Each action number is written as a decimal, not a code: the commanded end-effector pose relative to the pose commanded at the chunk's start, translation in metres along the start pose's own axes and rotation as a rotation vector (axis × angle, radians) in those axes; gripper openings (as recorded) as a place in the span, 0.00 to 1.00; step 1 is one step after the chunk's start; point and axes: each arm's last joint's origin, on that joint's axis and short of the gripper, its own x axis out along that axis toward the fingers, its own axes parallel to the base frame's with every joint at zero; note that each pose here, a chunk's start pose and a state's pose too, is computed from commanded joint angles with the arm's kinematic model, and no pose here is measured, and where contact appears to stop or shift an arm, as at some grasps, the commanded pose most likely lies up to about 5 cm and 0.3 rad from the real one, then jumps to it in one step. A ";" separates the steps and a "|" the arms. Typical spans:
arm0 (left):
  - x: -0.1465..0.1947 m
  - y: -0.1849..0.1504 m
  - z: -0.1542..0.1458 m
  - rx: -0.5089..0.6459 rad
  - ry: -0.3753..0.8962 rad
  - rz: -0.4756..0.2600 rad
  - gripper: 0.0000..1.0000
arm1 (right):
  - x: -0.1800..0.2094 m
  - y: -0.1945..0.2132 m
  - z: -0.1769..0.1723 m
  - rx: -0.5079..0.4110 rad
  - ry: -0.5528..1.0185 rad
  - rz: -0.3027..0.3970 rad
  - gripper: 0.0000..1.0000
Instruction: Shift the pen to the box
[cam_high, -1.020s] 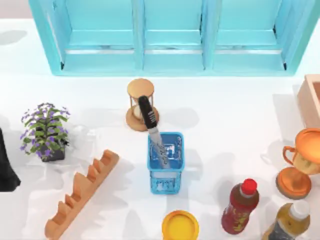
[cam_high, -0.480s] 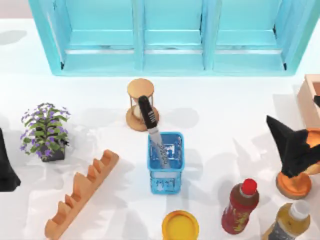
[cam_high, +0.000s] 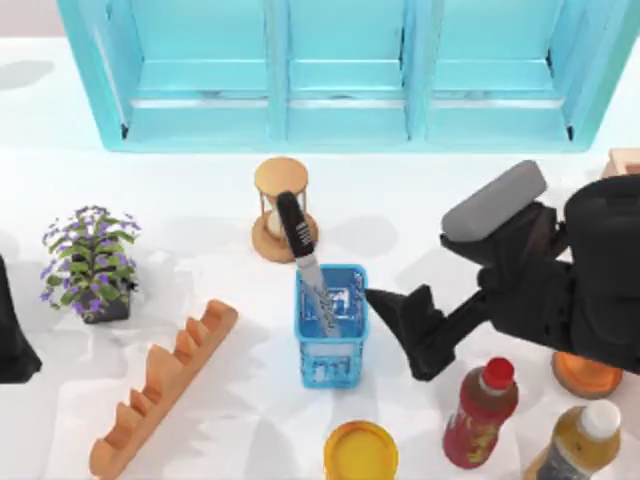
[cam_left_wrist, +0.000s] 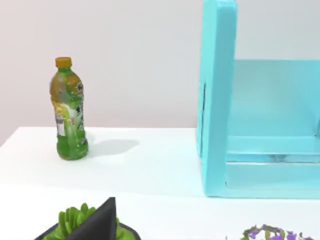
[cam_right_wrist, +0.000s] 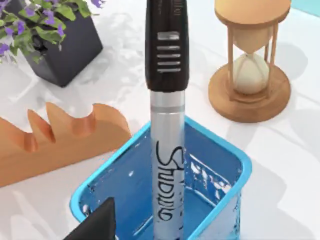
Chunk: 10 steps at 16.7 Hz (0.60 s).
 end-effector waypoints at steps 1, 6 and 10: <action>0.000 0.000 0.000 0.000 0.000 0.000 1.00 | 0.009 0.004 -0.002 -0.003 0.026 0.019 1.00; 0.000 0.000 0.000 0.000 0.000 0.000 1.00 | 0.023 0.013 -0.007 -0.011 0.071 0.056 1.00; 0.000 0.000 0.000 0.000 0.000 0.000 1.00 | 0.022 0.011 -0.007 -0.009 0.071 0.052 1.00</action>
